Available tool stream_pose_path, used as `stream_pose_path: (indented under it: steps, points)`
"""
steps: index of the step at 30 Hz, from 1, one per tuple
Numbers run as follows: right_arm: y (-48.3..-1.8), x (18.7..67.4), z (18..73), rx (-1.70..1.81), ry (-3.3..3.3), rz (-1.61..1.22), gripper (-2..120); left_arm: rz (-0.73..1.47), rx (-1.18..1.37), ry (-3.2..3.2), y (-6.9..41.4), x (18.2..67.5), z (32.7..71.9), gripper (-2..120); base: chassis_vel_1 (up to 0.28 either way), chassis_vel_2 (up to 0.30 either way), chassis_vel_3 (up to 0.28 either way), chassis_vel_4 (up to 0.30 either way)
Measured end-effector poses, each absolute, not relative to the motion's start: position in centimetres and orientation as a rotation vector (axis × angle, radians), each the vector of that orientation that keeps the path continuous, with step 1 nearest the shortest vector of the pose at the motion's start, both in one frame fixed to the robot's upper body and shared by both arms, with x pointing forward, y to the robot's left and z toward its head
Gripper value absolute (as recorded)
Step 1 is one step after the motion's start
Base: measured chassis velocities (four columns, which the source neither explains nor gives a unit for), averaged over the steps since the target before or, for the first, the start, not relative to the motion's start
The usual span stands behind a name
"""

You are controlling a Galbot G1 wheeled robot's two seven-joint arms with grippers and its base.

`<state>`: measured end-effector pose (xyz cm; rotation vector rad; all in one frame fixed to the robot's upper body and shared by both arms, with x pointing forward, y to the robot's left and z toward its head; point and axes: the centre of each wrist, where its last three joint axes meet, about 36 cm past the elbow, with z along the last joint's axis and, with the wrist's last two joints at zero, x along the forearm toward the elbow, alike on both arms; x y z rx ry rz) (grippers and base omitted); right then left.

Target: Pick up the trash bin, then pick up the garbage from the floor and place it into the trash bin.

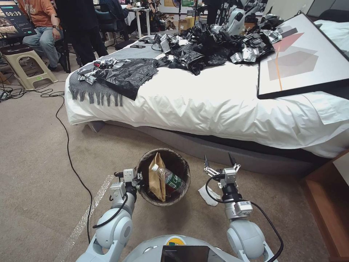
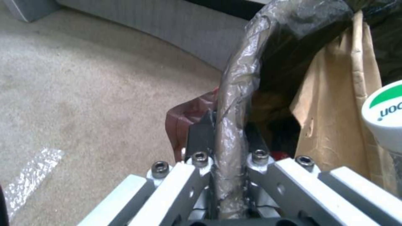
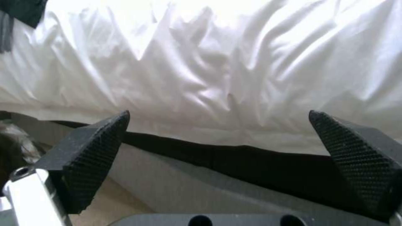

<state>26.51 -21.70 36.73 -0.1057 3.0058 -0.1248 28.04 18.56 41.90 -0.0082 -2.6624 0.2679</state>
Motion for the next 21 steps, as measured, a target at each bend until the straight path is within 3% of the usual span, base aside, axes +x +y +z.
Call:
stream_pose_path:
  steps: [21]
  points:
    - [-22.06, 26.44, 36.93, -0.098, 3.04, -0.149, 100, 0.264, -0.009, -2.674, 18.58, 28.19, 41.97, 0, 0.0, 0.0, 0.0, 0.0]
